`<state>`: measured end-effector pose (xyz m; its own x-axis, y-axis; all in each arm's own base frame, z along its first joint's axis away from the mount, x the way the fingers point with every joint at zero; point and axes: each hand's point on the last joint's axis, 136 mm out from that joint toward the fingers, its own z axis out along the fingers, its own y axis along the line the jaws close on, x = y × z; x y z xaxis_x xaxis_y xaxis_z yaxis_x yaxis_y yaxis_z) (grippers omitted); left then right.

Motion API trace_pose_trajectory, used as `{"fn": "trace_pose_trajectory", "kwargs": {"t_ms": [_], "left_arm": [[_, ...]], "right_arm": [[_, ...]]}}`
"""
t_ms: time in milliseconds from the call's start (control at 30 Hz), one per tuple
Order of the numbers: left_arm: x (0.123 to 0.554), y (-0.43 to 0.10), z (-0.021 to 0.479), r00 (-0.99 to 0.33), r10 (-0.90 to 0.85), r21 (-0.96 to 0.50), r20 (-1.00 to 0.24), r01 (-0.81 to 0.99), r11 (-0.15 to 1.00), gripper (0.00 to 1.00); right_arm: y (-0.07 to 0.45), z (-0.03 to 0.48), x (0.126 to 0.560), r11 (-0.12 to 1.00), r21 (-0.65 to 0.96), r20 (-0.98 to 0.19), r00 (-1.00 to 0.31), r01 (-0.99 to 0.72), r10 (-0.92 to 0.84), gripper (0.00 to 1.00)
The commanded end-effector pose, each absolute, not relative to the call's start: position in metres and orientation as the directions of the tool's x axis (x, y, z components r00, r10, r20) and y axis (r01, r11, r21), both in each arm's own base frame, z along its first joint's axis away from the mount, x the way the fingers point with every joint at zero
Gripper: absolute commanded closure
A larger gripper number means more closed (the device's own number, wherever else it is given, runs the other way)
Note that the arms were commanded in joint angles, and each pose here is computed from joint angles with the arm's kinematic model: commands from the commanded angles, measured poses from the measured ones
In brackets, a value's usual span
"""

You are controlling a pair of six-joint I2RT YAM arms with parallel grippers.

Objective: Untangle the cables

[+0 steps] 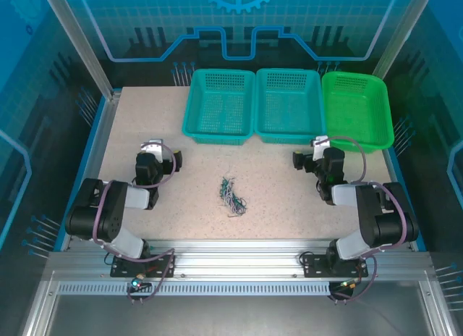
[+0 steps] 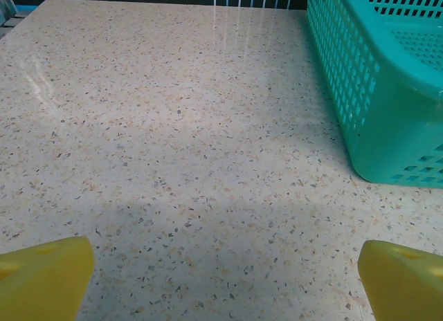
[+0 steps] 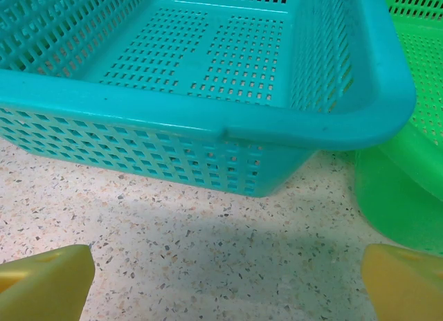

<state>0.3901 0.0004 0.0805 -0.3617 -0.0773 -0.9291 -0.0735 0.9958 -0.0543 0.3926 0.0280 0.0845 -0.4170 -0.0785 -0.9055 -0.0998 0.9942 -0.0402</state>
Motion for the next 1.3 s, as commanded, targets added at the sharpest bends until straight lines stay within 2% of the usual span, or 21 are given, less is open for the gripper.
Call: {"fn": "trace_pose_trajectory", "kwargs": {"t_ms": [0, 500, 667, 767, 800, 900, 967, 1133, 1267], "left_arm": [[0.397, 0.004, 0.095, -0.316, -0.084, -0.061, -0.945, -0.082, 0.995, 0.01], [0.392, 0.004, 0.102, -0.282, -0.084, -0.064, -0.956, -0.081, 0.995, 0.01], [0.373, 0.011, 0.129, -0.201, -0.093, -0.07, -0.975, -0.117, 0.991, 0.01], [0.361, 0.012, 0.16, -0.155, -0.095, -0.07, -0.983, -0.156, 0.985, 0.01], [0.356, 0.009, 0.175, -0.148, -0.113, -0.09, -0.982, -0.154, 0.984, 0.01], [0.344, 0.007, 0.212, -0.191, -0.257, -0.219, -0.947, -0.198, 0.955, 0.04], [0.334, -0.003, 0.232, -0.248, -0.369, -0.326, -0.896, -0.196, 0.925, 0.06], [0.309, -0.057, 0.241, -0.493, -0.555, -0.543, -0.67, -0.185, 0.819, 0.15], [0.296, -0.098, 0.215, -0.666, -0.565, -0.578, -0.488, -0.239, 0.781, 0.19]], "right_arm": [[0.028, 0.094, 0.398, 0.993, -0.05, -0.916, -0.39, -0.11, -0.09, 0.0], [0.027, 0.096, 0.398, 0.993, -0.051, -0.918, -0.387, -0.107, -0.089, 0.0], [0.004, 0.137, 0.387, 0.997, -0.047, -0.914, -0.405, 0.063, -0.018, 0.0], [-0.002, 0.177, 0.365, 0.987, 0.083, -0.929, -0.347, 0.137, 0.126, 0.0], [0.003, 0.179, 0.355, 0.984, 0.121, -0.908, -0.386, 0.134, 0.164, 0.0], [0.025, 0.206, 0.336, 0.961, 0.26, -0.843, -0.461, 0.099, 0.276, 0.01], [0.051, 0.216, 0.327, 0.947, 0.32, -0.795, -0.535, 0.029, 0.285, 0.01], [0.157, 0.218, 0.308, 0.898, 0.337, -0.7, -0.713, -0.283, 0.038, 0.02], [0.226, 0.191, 0.291, 0.846, 0.291, -0.63, -0.755, -0.446, -0.181, 0.02]]}}
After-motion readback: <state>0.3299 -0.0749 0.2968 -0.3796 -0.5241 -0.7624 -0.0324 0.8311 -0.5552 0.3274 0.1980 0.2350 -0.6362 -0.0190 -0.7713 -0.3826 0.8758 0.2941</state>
